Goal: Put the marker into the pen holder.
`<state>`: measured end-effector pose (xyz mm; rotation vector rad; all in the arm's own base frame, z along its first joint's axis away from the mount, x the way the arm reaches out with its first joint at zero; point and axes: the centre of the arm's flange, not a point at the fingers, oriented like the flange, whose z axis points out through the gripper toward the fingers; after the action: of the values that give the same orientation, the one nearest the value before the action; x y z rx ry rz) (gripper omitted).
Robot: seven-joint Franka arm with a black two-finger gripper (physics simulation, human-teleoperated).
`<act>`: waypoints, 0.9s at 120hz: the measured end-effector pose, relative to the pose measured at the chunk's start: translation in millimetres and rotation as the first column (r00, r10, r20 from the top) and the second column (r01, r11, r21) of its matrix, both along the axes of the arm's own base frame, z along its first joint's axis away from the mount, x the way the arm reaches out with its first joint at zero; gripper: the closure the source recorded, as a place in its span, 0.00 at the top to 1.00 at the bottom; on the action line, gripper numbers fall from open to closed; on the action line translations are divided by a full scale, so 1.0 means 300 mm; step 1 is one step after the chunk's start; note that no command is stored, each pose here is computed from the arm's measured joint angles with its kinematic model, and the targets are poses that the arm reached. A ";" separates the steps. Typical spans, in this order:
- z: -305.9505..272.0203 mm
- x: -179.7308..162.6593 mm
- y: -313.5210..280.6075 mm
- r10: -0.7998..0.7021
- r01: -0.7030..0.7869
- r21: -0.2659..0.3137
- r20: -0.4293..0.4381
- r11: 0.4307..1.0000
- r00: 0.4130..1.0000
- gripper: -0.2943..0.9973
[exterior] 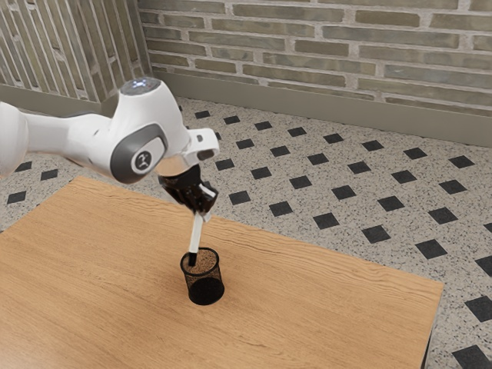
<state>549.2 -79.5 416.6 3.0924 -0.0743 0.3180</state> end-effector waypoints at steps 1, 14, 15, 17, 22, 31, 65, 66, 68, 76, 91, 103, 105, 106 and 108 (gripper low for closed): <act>0.001 0.002 -0.001 0.000 0.000 0.000 0.002 1.000 1.000 0.20; 0.002 0.016 -0.006 0.000 0.000 0.003 0.014 1.000 1.000 0.20; 0.002 0.017 -0.006 0.000 0.000 0.004 0.014 1.000 1.000 0.20; 0.002 0.018 -0.007 0.000 0.000 0.004 0.015 1.000 1.000 0.20; 0.002 0.019 -0.008 -0.001 0.001 0.004 0.018 1.000 1.000 0.20; 0.003 0.020 -0.009 0.000 0.000 0.005 0.022 1.000 1.000 0.20; -0.023 0.018 0.002 0.010 -0.010 0.007 0.012 1.000 1.000 0.20; -0.024 0.018 0.003 0.011 -0.011 0.007 0.012 1.000 1.000 0.20; -0.026 0.017 0.005 0.012 -0.012 0.007 0.011 1.000 1.000 0.20; -0.035 0.014 0.012 0.018 -0.018 0.006 0.005 1.000 1.000 0.20; -0.058 0.005 0.024 0.027 -0.027 0.007 -0.009 1.000 1.000 0.20; -0.062 0.003 0.030 0.033 -0.033 0.007 -0.011 0.999 0.999 0.20; -0.063 0.003 0.030 0.033 -0.033 0.007 -0.012 0.999 0.999 0.20; -0.064 0.002 0.030 0.034 -0.033 0.007 -0.012 0.999 0.999 0.20; -0.065 0.002 0.029 0.034 -0.034 0.007 -0.013 0.999 0.999 0.20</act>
<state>549.7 -70.6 397.2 3.1046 -0.0227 0.2996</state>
